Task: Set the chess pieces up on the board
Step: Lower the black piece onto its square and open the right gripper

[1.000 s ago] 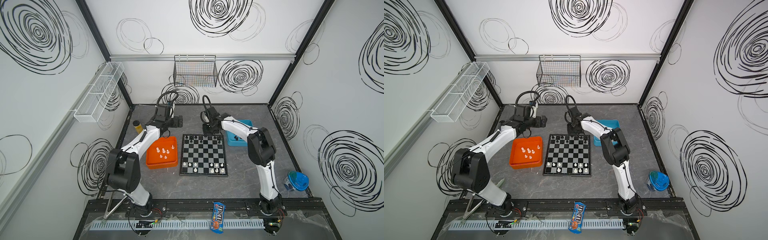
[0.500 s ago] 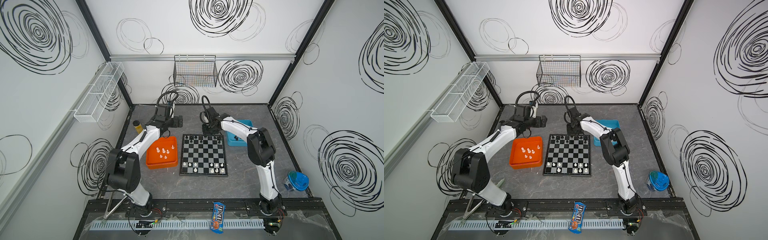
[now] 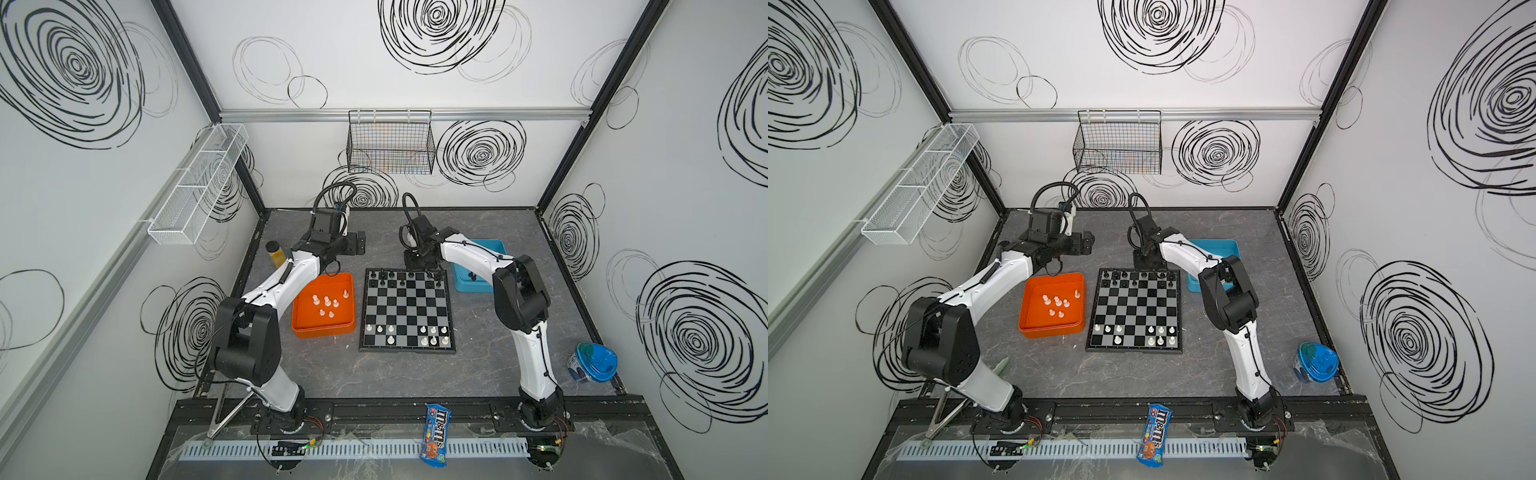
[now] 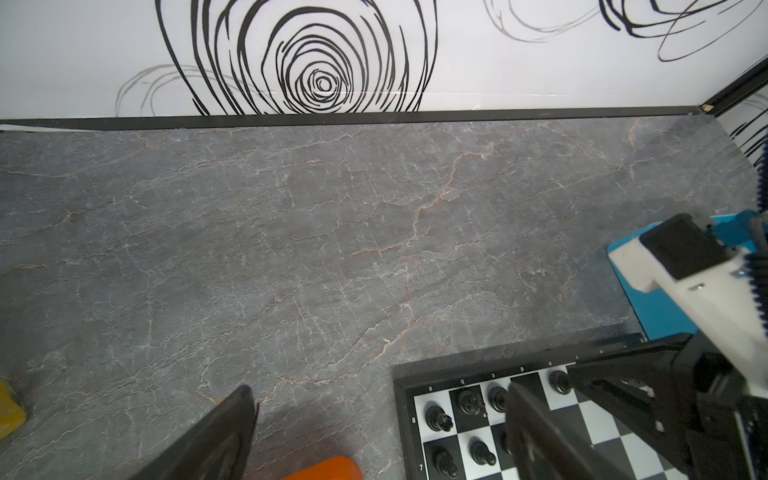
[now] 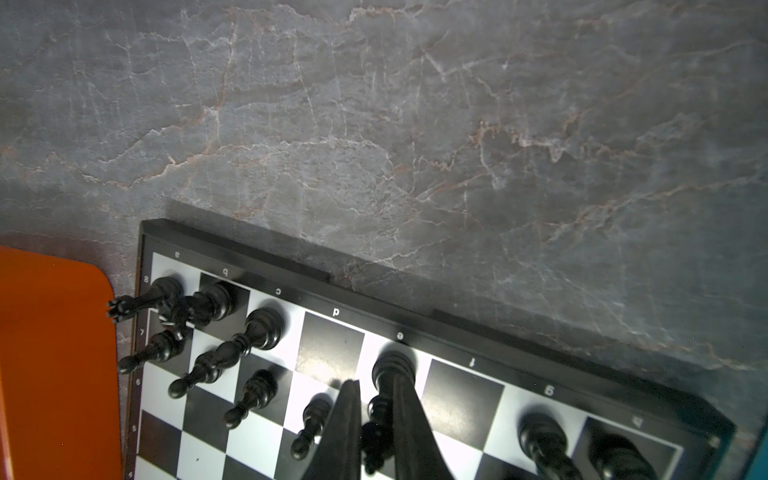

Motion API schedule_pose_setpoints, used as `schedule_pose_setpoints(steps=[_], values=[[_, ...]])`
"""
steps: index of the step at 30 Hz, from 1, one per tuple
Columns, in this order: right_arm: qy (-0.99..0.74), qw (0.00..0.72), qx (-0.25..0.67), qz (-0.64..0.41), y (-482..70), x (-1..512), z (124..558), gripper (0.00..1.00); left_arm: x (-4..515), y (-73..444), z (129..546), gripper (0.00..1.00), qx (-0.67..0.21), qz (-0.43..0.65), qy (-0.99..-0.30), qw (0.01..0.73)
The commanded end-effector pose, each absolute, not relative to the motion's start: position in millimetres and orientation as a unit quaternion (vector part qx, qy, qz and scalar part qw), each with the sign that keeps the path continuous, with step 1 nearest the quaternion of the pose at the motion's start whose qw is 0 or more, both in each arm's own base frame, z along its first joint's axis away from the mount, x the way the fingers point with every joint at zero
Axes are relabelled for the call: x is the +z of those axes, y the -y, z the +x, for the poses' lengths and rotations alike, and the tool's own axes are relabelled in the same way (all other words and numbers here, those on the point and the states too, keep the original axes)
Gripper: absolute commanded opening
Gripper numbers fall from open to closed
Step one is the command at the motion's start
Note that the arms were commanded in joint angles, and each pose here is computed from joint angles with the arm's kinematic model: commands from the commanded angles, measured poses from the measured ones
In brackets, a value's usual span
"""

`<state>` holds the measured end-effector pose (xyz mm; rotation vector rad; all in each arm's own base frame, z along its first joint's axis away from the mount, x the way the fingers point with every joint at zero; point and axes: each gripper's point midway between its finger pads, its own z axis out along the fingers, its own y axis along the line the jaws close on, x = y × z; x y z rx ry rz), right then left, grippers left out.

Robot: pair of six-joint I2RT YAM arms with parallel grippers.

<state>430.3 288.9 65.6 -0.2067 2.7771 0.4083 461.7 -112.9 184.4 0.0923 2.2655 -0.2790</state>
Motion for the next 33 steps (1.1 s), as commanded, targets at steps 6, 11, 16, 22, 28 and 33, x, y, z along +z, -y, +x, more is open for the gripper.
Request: schedule_pose_setpoints(steps=[6, 11, 16, 22, 28, 33], values=[[-0.976, 0.156, 0.132, -0.076, -290.2, 62.1, 428.1, 0.16, 195.7, 111.3, 470.1, 0.96, -0.118, 0.030, -0.894, 0.431], [-0.975, 0.157, 0.136, -0.077, -291.9, 64.9, 427.8, 0.16, 195.6, 111.2, 470.2, 0.96, -0.118, 0.029, -0.894, 0.431], [-0.975, 0.156, 0.136, -0.079, -293.5, 65.6, 426.2, 0.16, 195.6, 111.5, 470.1, 0.96, -0.119, 0.030, -0.894, 0.431], [-0.975, 0.155, 0.138, -0.080, -295.5, 67.2, 424.1, 0.17, 195.6, 111.4, 470.1, 0.96, -0.118, 0.030, -0.894, 0.431], [-0.976, 0.157, 0.131, -0.079, -292.8, 65.4, 425.0, 0.18, 195.6, 111.5, 470.1, 0.96, -0.119, 0.029, -0.894, 0.431], [-0.977, 0.159, 0.123, -0.078, -290.0, 64.8, 425.8, 0.18, 196.3, 111.7, 469.9, 0.96, -0.120, 0.029, -0.894, 0.432]])
